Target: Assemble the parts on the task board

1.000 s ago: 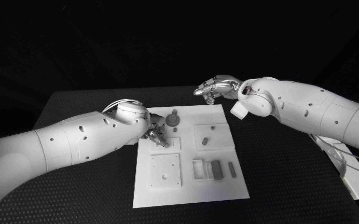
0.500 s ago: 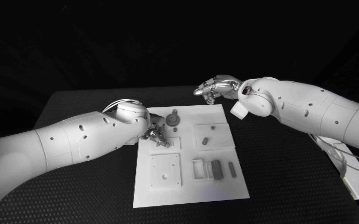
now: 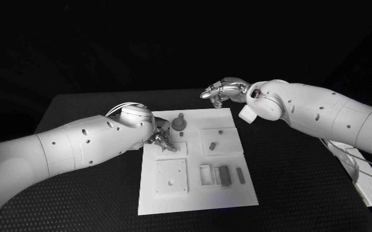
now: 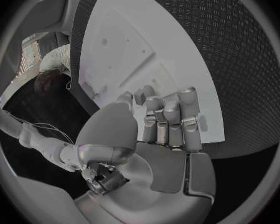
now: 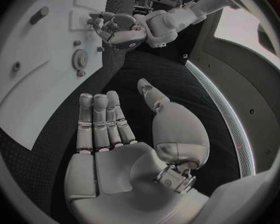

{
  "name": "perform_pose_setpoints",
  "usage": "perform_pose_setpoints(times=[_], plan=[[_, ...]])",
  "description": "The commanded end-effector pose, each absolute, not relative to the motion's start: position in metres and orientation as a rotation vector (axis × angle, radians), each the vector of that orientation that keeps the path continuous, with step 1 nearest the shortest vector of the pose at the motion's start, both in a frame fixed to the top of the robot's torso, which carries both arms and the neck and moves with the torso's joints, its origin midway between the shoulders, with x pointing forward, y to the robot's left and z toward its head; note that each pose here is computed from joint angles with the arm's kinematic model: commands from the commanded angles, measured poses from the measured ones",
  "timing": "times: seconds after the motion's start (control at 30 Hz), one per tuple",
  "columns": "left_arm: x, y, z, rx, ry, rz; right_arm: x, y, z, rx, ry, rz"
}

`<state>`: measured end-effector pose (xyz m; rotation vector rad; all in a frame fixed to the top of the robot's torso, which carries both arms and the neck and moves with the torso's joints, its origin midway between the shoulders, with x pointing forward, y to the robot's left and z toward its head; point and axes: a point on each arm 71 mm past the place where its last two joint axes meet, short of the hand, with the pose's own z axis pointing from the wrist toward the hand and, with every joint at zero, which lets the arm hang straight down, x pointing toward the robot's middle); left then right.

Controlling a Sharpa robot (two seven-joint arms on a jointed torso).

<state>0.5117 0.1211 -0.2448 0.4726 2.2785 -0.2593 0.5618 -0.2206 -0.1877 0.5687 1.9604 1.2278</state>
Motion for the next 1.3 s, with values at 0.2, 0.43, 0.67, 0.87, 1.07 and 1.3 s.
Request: perform_pose_setpoints(times=[0.2, 0.43, 0.67, 0.87, 1.07, 1.3], plan=[[0.5131, 0.1186, -0.2426, 0.458, 2.265, -0.264, 0.561, -0.2188, -0.1877, 0.557, 1.968, 1.242], [0.5133, 0.1165, -0.2423, 0.458, 2.26, -0.272, 0.561, -0.2189, -0.1877, 0.557, 1.968, 1.241], [0.5144, 0.1151, -0.2431, 0.462, 2.264, -0.271, 0.561, -0.2187, -0.1877, 0.556, 1.968, 1.242], [0.5139, 0.1133, -0.2443, 0.475, 2.276, -0.272, 0.5608, -0.2183, -0.1877, 0.556, 1.969, 1.243], [0.5133, 0.1137, -0.2451, 0.485, 2.288, -0.272, 0.5609, -0.2186, -0.1877, 0.556, 1.968, 1.242], [0.5118, 0.114, -0.2464, 0.485, 2.314, -0.287, 0.5609, -0.2183, -0.1877, 0.556, 1.968, 1.243]])
